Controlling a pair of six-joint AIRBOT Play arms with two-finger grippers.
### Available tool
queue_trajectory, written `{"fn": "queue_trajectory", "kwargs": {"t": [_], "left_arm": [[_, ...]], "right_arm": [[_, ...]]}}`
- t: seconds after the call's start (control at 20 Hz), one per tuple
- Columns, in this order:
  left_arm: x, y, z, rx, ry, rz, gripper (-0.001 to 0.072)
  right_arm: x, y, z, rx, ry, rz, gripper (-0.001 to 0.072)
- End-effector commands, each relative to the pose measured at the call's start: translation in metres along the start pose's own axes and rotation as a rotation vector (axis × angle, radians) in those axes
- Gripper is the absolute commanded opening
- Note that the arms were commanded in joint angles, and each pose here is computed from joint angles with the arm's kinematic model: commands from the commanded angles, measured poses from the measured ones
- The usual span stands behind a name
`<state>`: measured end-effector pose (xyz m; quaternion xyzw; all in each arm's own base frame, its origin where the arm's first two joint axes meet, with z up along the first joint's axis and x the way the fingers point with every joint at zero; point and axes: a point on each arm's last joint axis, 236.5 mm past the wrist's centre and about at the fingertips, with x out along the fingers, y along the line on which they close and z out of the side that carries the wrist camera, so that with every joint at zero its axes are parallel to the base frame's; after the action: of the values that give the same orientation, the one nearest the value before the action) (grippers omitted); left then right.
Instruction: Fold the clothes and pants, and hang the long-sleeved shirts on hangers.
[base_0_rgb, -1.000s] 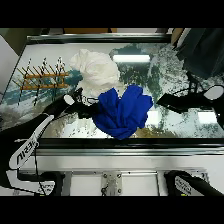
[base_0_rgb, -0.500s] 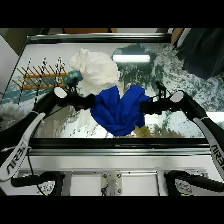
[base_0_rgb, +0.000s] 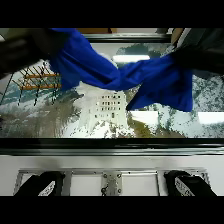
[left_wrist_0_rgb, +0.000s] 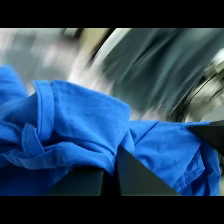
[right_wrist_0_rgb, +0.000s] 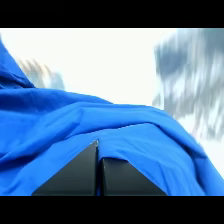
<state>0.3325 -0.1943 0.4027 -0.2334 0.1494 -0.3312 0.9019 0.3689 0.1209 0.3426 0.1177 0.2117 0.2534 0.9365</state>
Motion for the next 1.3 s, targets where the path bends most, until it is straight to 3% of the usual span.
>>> {"fn": "queue_trajectory", "kwargs": {"t": [0.0,0.15,0.35,0.6,0.9,0.95,1.0,1.05,1.25], "left_arm": [[-0.073,-0.071,0.046,0.171,-0.202,-0.066,0.0010],[-0.087,-0.060,0.050,0.186,-0.241,0.011,0.0009],[-0.054,0.005,0.019,0.148,-0.146,0.186,0.0010],[0.025,0.096,-0.080,0.066,0.214,0.344,0.0009],[0.036,0.126,-0.223,-0.022,0.624,0.383,0.0013],[0.037,0.122,-0.246,-0.028,0.671,0.364,0.0261],[0.040,0.116,-0.266,-0.030,0.705,0.342,0.0663],[0.042,0.113,-0.282,-0.013,0.735,0.334,0.0683],[0.032,0.150,-0.270,-0.036,0.698,0.427,0.0678]], "right_arm": [[-0.093,0.061,0.060,-0.132,-0.261,0.015,0.0009],[-0.119,0.076,0.068,-0.106,-0.333,0.024,0.0009],[-0.091,0.053,0.050,0.009,-0.220,-0.002,0.0009],[-0.004,-0.008,-0.018,0.103,0.131,-0.049,0.0008],[0.022,-0.114,-0.123,0.101,0.407,-0.346,0.0025],[0.026,-0.126,-0.136,0.116,0.430,-0.372,0.0142],[0.032,-0.138,-0.145,0.129,0.443,-0.390,0.0476],[0.035,-0.148,-0.147,0.145,0.446,-0.404,0.0679],[0.022,-0.169,-0.135,0.173,0.389,-0.453,0.0671]]}}
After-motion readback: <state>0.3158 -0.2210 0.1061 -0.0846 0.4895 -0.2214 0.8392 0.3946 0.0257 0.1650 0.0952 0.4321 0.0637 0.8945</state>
